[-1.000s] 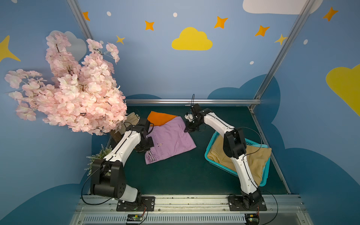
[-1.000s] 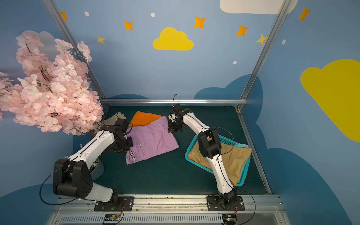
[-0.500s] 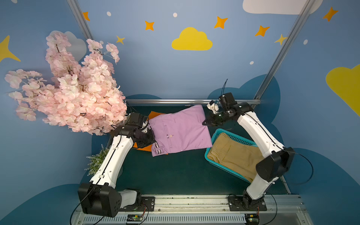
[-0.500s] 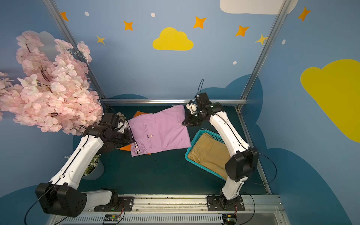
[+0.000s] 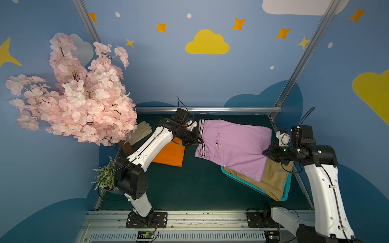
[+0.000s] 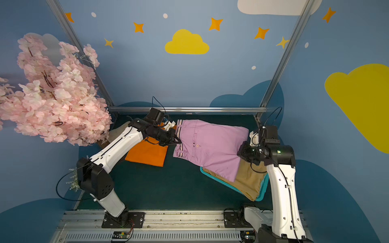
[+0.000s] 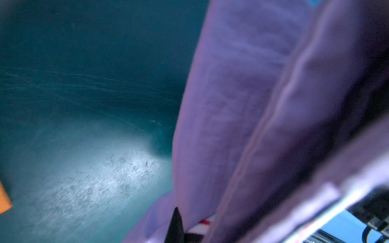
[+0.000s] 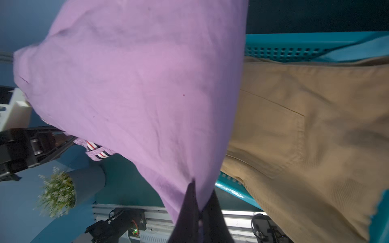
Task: Put the folded long pants in the basket
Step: Place the long pant in the basket.
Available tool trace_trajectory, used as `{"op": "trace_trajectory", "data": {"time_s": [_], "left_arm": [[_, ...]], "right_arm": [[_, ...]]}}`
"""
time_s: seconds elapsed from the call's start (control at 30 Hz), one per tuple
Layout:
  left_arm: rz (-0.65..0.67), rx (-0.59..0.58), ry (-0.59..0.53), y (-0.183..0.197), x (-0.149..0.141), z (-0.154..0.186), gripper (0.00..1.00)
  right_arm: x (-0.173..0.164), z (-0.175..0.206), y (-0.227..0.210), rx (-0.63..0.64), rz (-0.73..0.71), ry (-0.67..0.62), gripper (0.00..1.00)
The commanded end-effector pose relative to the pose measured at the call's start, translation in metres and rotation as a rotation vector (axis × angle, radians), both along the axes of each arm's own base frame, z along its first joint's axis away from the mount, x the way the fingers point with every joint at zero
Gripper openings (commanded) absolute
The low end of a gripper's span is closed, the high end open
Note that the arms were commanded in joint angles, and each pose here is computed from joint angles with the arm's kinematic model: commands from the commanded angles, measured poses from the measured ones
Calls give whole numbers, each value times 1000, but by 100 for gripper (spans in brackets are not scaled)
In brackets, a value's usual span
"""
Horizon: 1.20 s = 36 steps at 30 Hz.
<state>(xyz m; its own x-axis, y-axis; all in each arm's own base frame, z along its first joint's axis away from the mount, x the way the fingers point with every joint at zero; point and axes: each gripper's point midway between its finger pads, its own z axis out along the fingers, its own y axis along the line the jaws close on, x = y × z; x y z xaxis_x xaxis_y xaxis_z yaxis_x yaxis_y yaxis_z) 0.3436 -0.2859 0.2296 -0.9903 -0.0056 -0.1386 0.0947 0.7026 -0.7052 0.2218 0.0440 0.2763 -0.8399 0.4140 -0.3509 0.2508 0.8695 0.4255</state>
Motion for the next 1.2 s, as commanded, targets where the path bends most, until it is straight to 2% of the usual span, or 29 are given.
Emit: {"op": "trace_trajectory", "data": {"time_s": [0.0,0.07,0.17,0.3,0.43,0.57,0.67,0.8,0.9,1.07,1.17], "left_arm": [[-48,34,28,-22,7,-3,2],[-97,46,56,-40,7,-9,2],[-161,33,97,-66,6,-19,2],[-187,40,143,-75,4,-25,2],[-228,-34,178,-87,1,-20,2],[-266,-83,232,-98,4,-28,3],[-283,-157,269,-108,9,-26,4],[-296,-310,328,-117,16,-8,2],[-314,-329,302,-123,8,10,2],[-404,-406,286,-150,-27,49,2],[-416,-406,305,-159,-32,44,3]], "right_arm": [[-22,-24,-40,-192,-105,135,0],[-23,-28,-54,-240,-149,166,0],[-22,-31,-55,-242,-149,177,0],[-31,-37,-80,-346,-212,218,0],[-40,-58,-95,-398,-247,302,0],[-43,-84,-88,-269,-283,367,0],[-41,-88,-91,-199,-338,382,0],[-39,-73,-106,-159,-440,398,0],[-40,-52,-111,-158,-487,367,0],[-48,-30,-117,-193,-512,331,0],[-52,-35,-120,-252,-482,355,0]]}}
